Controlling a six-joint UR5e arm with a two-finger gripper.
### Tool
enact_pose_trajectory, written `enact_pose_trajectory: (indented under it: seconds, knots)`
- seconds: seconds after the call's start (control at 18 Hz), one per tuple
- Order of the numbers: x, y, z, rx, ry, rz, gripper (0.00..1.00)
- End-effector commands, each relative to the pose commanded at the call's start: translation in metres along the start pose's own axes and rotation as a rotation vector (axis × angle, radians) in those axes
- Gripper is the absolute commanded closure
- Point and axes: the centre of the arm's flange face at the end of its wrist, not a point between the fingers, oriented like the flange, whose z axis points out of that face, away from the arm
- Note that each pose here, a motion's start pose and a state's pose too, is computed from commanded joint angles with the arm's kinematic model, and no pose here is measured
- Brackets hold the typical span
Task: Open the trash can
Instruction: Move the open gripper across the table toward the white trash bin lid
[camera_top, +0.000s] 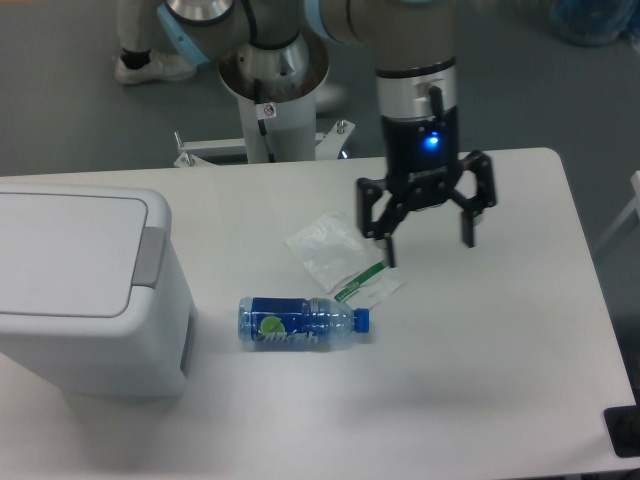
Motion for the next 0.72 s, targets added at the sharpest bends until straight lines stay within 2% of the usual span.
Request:
enact_pose_trajectory:
  seconds: [0.44, 0.72]
  knots:
    - [0.079, 0.024, 0.008, -0.039, 0.088, 0.06, 0.0]
    - [0.111, 0.048, 0.003, -0.062, 0.124, 0.1, 0.0]
